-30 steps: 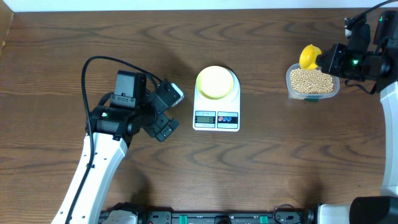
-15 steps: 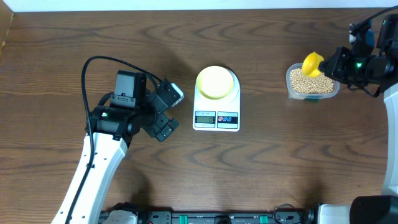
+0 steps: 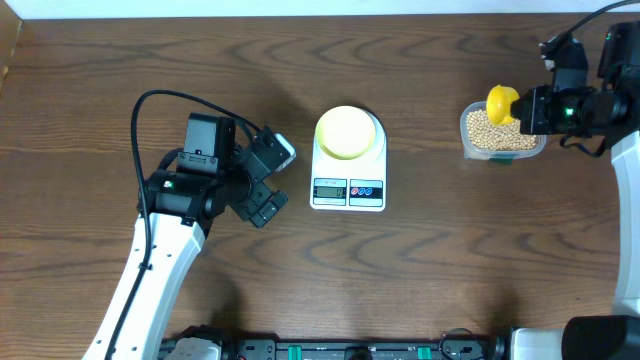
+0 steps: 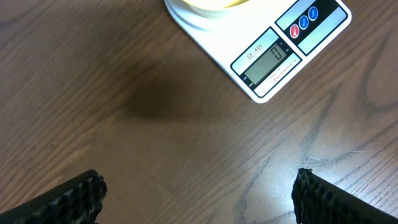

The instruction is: Scoop item into bowl and weigh 50g on scale

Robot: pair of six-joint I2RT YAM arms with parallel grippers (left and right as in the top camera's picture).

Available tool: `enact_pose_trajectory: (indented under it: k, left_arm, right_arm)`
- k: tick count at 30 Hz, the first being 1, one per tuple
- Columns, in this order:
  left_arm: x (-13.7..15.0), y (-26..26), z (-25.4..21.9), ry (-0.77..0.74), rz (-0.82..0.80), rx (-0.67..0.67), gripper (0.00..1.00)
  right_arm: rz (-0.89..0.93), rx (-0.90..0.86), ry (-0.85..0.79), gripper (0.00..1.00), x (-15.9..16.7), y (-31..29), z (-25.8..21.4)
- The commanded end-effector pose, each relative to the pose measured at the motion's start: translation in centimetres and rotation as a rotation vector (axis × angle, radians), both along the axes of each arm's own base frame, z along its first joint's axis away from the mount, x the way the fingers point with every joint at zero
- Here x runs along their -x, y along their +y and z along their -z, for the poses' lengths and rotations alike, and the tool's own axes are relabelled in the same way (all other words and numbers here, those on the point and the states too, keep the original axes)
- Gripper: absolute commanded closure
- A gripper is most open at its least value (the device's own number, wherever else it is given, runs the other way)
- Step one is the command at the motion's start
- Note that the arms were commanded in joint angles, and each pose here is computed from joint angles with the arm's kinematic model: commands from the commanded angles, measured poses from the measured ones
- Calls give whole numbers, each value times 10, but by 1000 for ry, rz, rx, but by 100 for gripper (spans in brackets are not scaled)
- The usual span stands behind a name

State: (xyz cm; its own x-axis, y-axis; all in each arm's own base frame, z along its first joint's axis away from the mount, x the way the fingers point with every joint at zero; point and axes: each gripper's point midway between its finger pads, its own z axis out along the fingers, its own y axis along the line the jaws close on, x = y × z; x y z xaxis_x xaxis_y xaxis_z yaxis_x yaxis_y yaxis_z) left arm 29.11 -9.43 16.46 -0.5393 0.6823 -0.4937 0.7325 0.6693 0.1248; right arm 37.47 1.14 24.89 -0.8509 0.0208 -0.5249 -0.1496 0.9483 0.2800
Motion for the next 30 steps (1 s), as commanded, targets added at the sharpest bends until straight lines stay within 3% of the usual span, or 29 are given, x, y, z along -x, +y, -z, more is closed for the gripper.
enact_pose_trajectory:
  k: [1, 22, 28, 30]
  left_arm:
    - [1, 0, -1, -7, 8, 1, 2]
    - [1, 0, -1, -6, 9, 5, 2]
    - [-6, -11, -6, -23, 7, 74, 2]
    - [-7, -21, -11, -15, -7, 151, 2]
  right_arm:
    - [-65, 33, -31, 99, -2, 7, -6]
    - [-102, 13, -18, 99, 3, 20, -5]
    - [-108, 12, 1, 99, 7, 21, -2]
    - [-110, 8, 0, 99, 7, 21, -3]
